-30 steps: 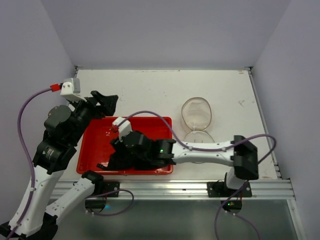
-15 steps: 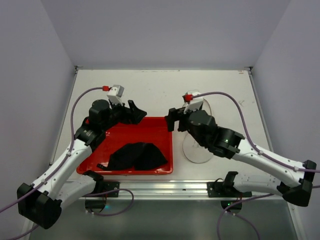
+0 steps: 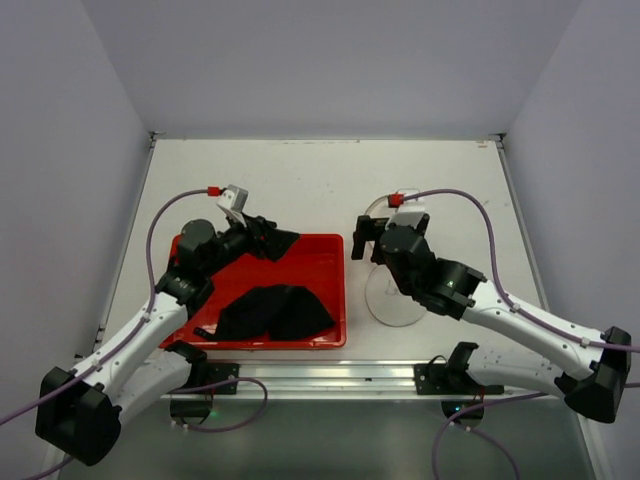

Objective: Unzip the laundry bag and remove the bra

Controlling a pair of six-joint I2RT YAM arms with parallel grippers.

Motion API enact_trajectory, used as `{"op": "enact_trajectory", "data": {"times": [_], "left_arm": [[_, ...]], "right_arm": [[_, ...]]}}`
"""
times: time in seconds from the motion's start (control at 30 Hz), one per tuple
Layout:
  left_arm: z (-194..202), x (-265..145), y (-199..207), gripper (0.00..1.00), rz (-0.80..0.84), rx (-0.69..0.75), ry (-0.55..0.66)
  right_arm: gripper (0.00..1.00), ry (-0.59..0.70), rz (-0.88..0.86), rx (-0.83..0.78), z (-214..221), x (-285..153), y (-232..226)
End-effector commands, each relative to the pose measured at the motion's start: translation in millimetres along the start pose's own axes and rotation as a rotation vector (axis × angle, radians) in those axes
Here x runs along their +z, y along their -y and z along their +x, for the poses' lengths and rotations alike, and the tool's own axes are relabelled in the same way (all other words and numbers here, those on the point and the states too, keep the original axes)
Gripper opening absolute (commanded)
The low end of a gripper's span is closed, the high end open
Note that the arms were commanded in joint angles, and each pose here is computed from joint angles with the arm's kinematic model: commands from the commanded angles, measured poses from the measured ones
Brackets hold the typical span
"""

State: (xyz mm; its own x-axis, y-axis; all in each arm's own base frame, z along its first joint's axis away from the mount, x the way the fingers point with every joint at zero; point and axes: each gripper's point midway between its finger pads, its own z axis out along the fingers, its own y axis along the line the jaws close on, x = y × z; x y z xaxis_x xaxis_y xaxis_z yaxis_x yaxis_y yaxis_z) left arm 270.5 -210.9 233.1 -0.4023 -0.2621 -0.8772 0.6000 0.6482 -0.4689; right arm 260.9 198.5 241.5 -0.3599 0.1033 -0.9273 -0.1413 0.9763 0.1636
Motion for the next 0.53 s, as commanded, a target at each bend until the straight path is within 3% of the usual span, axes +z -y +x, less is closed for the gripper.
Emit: {"op": "enact_trajectory", "data": {"times": [0.0,0.5], "left_arm": [[-12,1,12,0.88,0.068,0.047,0.066],[-17,-8,20,0.88,0.067,0.074,0.097]], "right_arm": [[0.99,0.067,0.058,0.152,-17,0,4],[0.99,0.090,0.106,0.107,-18,-5,20]]}}
